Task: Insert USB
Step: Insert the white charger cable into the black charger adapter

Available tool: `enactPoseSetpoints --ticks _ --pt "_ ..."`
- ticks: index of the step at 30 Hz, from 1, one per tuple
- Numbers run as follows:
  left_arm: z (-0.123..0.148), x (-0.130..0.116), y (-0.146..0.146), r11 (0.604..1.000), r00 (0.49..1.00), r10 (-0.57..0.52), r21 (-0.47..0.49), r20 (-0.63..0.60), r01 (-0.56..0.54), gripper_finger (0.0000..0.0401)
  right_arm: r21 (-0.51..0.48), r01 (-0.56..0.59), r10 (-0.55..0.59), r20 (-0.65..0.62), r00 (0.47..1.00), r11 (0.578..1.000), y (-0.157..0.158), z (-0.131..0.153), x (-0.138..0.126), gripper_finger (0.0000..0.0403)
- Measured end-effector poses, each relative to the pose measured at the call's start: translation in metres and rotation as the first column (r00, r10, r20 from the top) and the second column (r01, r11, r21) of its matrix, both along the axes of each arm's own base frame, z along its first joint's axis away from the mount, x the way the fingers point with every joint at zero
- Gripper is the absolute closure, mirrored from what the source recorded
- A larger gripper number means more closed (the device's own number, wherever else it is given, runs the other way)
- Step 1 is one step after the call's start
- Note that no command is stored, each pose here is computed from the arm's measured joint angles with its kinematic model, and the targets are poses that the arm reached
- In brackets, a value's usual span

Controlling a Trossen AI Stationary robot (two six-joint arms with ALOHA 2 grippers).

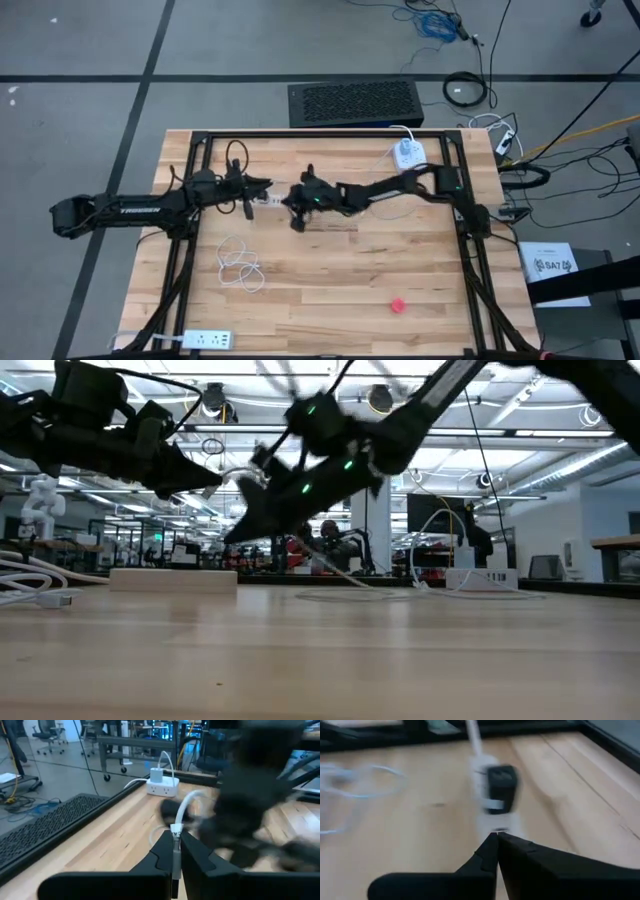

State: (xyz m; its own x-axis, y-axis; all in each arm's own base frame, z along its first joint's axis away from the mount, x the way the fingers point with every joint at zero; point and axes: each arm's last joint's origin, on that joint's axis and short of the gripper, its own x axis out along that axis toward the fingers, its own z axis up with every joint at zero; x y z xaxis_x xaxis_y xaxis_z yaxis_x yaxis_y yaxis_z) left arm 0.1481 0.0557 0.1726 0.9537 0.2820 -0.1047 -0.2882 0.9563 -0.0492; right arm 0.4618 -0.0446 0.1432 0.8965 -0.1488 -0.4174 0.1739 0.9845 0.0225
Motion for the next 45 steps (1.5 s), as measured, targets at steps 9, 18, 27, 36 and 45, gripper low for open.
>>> enactPoseSetpoints --ticks 9,18,27,36,45 --pt "0.000 0.000 0.000 1.000 1.000 0.000 -0.007 -0.004 0.000 0.0382 -0.006 0.047 -0.047 -0.145 0.988 0.999 -0.028 -0.031 0.033 0.0403" --pt "-0.001 0.000 0.000 1.000 1.000 -0.017 -0.012 -0.004 0.017 0.0382 -0.031 -0.022 0.009 -0.376 0.927 0.999 -0.013 -0.033 0.019 0.0403" --pt "-0.001 0.002 -0.006 0.987 0.990 -0.141 -0.073 0.015 0.141 0.0382 -0.020 -0.091 0.063 -0.574 0.817 0.996 -0.010 -0.013 -0.006 0.0403" --pt "0.002 0.012 -0.017 0.974 0.972 -0.226 -0.015 0.069 0.227 0.0382 0.042 -0.164 0.151 -0.654 0.741 0.986 -0.001 -0.010 -0.017 0.0403" --pt "0.001 0.025 -0.018 0.965 0.955 -0.262 0.056 0.139 0.256 0.0382 0.066 -0.209 0.194 -0.703 0.684 0.976 0.010 0.002 -0.028 0.0403"
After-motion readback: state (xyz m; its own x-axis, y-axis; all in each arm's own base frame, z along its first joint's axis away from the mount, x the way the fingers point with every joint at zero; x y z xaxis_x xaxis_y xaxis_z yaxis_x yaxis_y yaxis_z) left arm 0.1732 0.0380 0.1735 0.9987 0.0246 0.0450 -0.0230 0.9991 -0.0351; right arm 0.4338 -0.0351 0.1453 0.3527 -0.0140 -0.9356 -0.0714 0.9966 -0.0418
